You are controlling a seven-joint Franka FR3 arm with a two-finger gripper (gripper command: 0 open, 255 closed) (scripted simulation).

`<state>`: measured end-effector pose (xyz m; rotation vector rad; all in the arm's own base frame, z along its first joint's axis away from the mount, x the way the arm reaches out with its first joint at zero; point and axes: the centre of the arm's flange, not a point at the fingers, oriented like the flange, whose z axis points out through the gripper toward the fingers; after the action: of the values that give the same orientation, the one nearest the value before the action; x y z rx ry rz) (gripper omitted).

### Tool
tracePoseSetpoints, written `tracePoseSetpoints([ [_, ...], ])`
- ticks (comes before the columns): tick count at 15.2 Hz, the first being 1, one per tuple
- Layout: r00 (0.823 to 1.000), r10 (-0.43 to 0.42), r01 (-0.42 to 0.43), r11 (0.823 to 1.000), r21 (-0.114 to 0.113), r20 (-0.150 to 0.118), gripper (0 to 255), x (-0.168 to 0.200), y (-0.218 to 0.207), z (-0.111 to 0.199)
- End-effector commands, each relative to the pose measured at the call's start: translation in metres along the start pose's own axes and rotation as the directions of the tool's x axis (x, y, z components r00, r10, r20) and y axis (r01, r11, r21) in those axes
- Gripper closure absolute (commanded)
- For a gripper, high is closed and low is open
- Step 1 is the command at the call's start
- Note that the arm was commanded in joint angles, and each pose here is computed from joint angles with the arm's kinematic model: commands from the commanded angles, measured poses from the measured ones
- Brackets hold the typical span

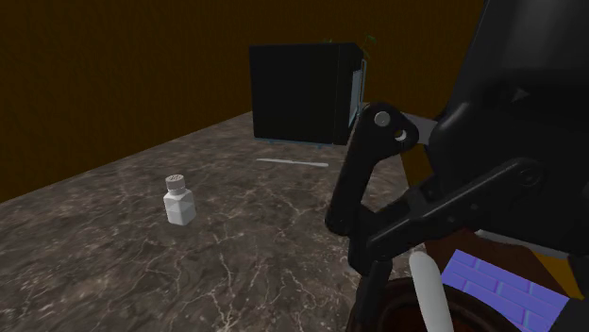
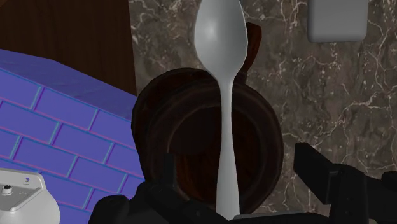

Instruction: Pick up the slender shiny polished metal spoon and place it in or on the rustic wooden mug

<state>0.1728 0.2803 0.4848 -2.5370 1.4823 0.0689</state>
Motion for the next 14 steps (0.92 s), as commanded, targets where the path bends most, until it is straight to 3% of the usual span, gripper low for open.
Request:
tracePoseSetpoints([
  [1, 1.000, 0.000, 0.000, 1.000, 0.000, 0.000, 0, 0.000, 0.000, 0.000],
  [2, 1.000, 0.000, 0.000, 1.000, 0.000, 0.000, 0, 0.000, 0.000, 0.000],
  [6, 1.000, 0.000, 0.000, 1.000, 0.000, 0.000, 0, 0.000, 0.000, -0.050],
  [14, 1.000, 0.000, 0.000, 1.000, 0.000, 0.000, 0, 0.000, 0.000, -0.050],
])
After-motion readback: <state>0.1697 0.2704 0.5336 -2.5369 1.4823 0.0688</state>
